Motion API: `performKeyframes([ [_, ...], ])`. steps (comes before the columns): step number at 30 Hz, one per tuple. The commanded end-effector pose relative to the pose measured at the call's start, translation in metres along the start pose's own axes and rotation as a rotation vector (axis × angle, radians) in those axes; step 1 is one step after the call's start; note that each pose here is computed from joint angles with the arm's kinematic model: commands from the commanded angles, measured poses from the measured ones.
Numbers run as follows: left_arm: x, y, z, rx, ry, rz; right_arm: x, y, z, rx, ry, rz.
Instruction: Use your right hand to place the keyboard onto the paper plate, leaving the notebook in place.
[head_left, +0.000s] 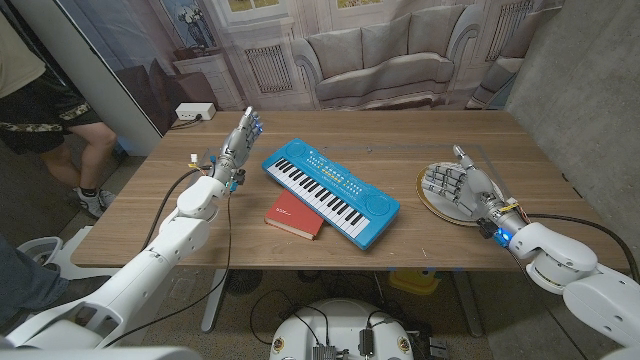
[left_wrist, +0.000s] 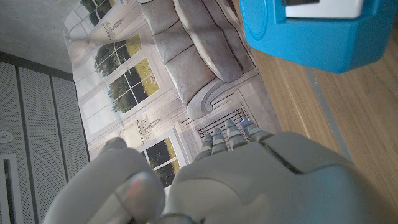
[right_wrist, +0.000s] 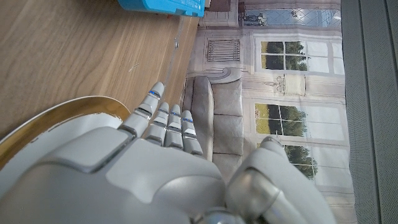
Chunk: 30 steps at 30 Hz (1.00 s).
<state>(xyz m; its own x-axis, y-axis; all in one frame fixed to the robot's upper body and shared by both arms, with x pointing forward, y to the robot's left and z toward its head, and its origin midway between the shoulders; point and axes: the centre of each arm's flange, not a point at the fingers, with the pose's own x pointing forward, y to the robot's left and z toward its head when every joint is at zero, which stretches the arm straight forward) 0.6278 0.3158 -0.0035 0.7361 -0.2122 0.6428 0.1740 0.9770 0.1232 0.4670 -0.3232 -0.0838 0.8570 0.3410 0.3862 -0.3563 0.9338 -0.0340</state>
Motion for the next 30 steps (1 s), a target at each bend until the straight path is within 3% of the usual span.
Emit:
performKeyframes([
  [1,0.0,0.0,0.0,0.004,0.004,-0.007,-0.005,0.004,-0.002,0.021,0.02,0.007],
  [30,0.001,0.004,0.002,0.002,-0.005,-0.007,-0.017,0.004,-0.011,0.081,0.117,0.017],
])
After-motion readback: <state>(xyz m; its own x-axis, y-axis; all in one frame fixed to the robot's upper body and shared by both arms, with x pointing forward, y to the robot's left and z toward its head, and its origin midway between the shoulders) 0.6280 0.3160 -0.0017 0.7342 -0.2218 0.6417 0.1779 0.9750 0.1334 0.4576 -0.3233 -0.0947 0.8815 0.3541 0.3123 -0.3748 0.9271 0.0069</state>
